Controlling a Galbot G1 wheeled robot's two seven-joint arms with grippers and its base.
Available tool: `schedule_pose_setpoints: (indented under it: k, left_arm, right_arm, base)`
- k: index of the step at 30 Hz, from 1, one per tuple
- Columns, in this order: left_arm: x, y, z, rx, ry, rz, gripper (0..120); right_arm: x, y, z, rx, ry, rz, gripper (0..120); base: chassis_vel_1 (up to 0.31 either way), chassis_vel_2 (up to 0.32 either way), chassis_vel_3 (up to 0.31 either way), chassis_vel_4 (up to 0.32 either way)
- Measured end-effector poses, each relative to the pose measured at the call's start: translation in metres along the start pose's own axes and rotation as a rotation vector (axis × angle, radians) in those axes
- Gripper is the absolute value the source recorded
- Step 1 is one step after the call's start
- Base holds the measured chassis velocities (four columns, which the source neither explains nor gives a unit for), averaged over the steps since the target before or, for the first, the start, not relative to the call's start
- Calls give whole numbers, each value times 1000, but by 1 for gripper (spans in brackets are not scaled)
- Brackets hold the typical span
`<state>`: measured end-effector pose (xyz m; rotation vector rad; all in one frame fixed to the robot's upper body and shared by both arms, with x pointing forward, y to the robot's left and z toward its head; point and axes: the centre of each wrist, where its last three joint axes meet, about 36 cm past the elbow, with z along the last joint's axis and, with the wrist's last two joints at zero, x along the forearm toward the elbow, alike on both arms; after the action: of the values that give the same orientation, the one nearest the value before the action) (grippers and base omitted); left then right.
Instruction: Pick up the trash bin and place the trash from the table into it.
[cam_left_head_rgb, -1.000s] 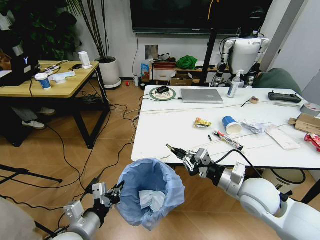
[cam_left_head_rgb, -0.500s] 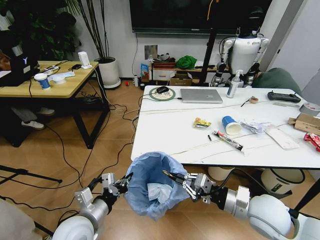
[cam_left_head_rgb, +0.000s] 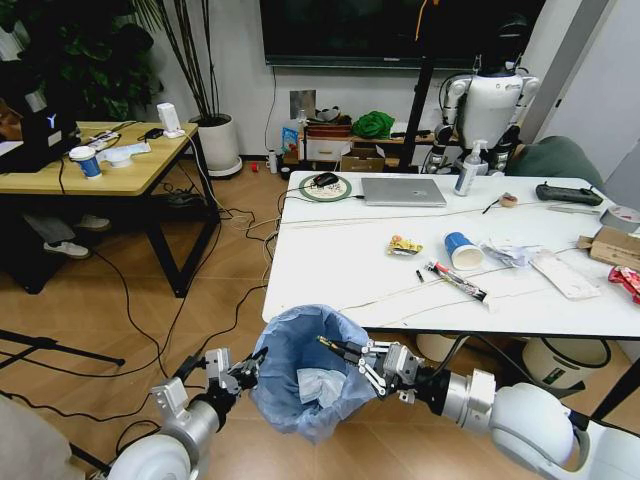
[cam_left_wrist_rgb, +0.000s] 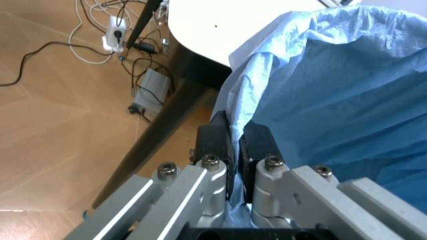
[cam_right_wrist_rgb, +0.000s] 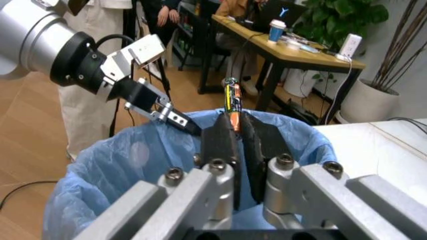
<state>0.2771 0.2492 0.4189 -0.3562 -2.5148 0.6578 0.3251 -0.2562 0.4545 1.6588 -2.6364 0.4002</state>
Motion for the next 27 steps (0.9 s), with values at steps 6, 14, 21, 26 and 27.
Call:
schedule_pose_setpoints:
  k: [6,14,21,26,27]
  left_arm:
    - [7,-3,1,4,2,-1,0]
    - [20,-3,-1,-29,31,-6,0]
    - [34,6,-14,-101,89,-5,0]
    - [27,10,-33,-160,121,18,0]
    - [24,11,-38,-170,133,25,0]
  right_arm:
    - [0,-1,2,2,2,5,26]
    - [-7,-27,-5,-20,-34,147,57]
    - [-17,-69,-12,-61,-86,311,81]
    - [-10,-83,-9,-76,-78,402,97]
    - [-6,-85,-7,-83,-67,437,98]
  base:
    - [0,0,0,0]
    - [0,0,0,0]
    - [0,0,0,0]
    - [0,0,0,0]
    - [0,0,0,0]
